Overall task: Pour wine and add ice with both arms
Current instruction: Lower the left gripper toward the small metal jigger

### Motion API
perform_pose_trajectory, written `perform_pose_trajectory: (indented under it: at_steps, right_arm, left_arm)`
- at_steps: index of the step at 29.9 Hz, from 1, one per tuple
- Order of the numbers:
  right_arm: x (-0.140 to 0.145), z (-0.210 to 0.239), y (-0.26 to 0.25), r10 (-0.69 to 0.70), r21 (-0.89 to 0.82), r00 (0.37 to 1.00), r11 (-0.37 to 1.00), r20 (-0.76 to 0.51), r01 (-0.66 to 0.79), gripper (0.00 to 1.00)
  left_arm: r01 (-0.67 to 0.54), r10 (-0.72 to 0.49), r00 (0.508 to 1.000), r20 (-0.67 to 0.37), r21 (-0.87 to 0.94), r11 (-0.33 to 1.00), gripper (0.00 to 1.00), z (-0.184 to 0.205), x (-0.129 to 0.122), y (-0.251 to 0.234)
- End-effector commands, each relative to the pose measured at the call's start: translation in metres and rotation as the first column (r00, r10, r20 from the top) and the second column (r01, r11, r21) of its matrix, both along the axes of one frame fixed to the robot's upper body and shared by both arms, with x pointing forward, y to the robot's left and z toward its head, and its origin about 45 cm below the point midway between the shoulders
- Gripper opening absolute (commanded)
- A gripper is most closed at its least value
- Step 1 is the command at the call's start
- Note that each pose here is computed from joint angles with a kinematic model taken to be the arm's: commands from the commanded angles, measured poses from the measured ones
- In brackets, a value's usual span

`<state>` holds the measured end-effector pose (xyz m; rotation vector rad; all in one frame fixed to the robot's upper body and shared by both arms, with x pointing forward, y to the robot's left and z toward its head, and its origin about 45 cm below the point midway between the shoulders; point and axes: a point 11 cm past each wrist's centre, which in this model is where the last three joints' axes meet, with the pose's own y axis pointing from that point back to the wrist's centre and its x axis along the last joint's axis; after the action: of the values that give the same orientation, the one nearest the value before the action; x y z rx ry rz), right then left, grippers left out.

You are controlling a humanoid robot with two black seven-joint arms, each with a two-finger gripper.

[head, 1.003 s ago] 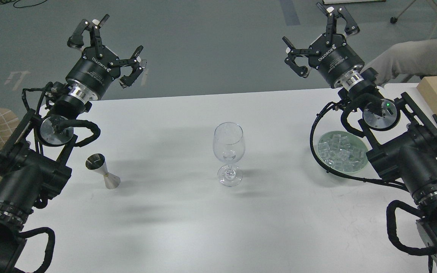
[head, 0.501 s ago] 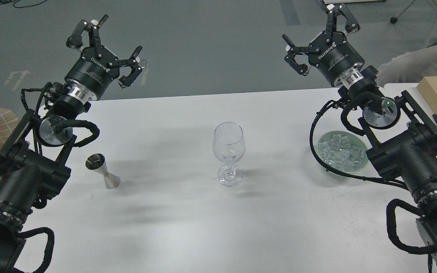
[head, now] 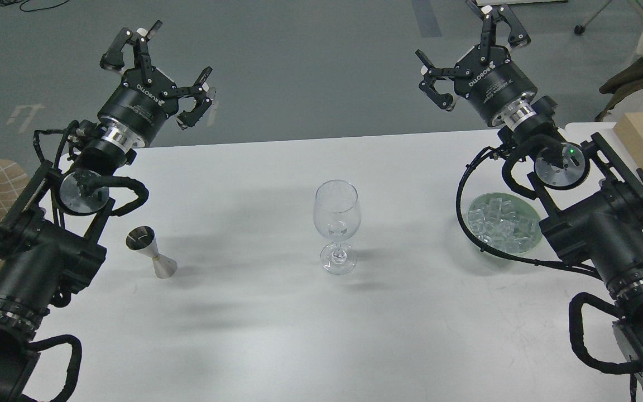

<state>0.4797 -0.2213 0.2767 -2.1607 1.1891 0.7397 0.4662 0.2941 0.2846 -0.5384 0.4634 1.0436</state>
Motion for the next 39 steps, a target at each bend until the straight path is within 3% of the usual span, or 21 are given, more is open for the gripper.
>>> perform_pose_trajectory:
  at_steps: [1,26,39]
  right_arm:
    - [0.0,0.0,0.0,0.0,0.0,1.0,1.0,0.0,0.0,1.0]
    - [0.0,0.0,-0.001,-0.002,-0.001,1.0,1.0,-0.001,0.002,1.0]
    - [0.0,-0.002,0.0,0.0,0.0,1.0,1.0,-0.005,0.0,1.0]
  left_arm:
    - [0.002,-0.002,1.0,0.0,0.003,1.0,0.98,0.001,0.0,0.0]
    - [0.002,-0.002,1.0,-0.012,-0.062,0.998,0.98,-0.018,-0.03,0.01]
    - [-0.081,0.075,0.993,-0.096,-0.059,0.995,0.98,-0.014,-0.075,0.038]
